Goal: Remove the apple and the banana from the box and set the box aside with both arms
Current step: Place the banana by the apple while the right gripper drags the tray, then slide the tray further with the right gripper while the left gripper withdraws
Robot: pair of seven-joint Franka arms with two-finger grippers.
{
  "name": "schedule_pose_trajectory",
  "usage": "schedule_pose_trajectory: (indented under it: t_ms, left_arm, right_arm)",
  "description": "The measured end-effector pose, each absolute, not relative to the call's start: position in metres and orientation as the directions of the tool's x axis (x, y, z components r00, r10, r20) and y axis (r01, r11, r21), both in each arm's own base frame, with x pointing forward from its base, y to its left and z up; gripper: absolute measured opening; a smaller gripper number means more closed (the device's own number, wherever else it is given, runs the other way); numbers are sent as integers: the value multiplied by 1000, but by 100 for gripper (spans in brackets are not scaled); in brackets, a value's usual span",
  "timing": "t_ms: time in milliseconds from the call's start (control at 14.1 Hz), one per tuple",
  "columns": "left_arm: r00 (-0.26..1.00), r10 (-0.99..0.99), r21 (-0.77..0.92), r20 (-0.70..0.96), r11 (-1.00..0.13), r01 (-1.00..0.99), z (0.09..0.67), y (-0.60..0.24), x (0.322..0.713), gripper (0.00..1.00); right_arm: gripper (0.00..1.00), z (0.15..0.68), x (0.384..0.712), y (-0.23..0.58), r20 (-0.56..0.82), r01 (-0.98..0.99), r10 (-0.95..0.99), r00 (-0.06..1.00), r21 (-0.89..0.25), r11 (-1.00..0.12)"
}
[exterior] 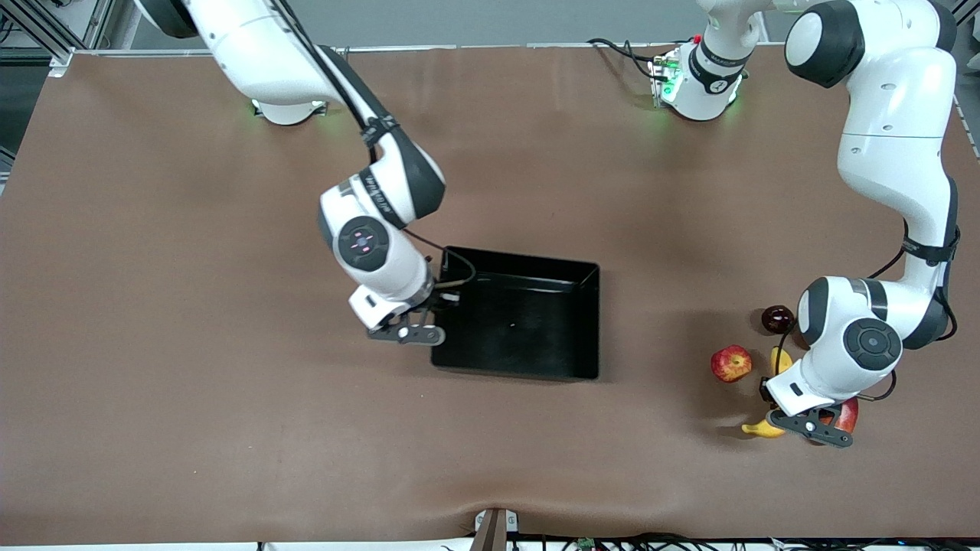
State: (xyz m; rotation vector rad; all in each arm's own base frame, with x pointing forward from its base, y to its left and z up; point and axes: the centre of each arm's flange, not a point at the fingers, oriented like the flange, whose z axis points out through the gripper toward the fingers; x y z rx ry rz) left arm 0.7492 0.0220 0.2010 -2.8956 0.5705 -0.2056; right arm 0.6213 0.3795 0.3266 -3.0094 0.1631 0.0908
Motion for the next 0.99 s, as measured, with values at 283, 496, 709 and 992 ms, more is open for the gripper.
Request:
schedule_pose_trajectory:
  t_ms: [283,496,709,992]
  left_arm:
    - [927,-358,-203,110,-921,-331,201,19,751,57]
    - [935,-320,-212,150,-935,-286,231,23,759,87]
    - [963,-206,-163,171,-970,-179,295,9,759,100]
    - [989,-68,-118,133,-992,-52,402,-24,735,100]
  right_arm:
    - [6,372,652,309,-91,-113,-102,991,-134,-984]
    - [6,399,667,226,-150,-99,-80,985,-120,-988]
    - [6,413,681,137,-171,-86,-63,983,-132,-987]
    - [6,397,685,28,-194,-45,-13,981,-163,-986]
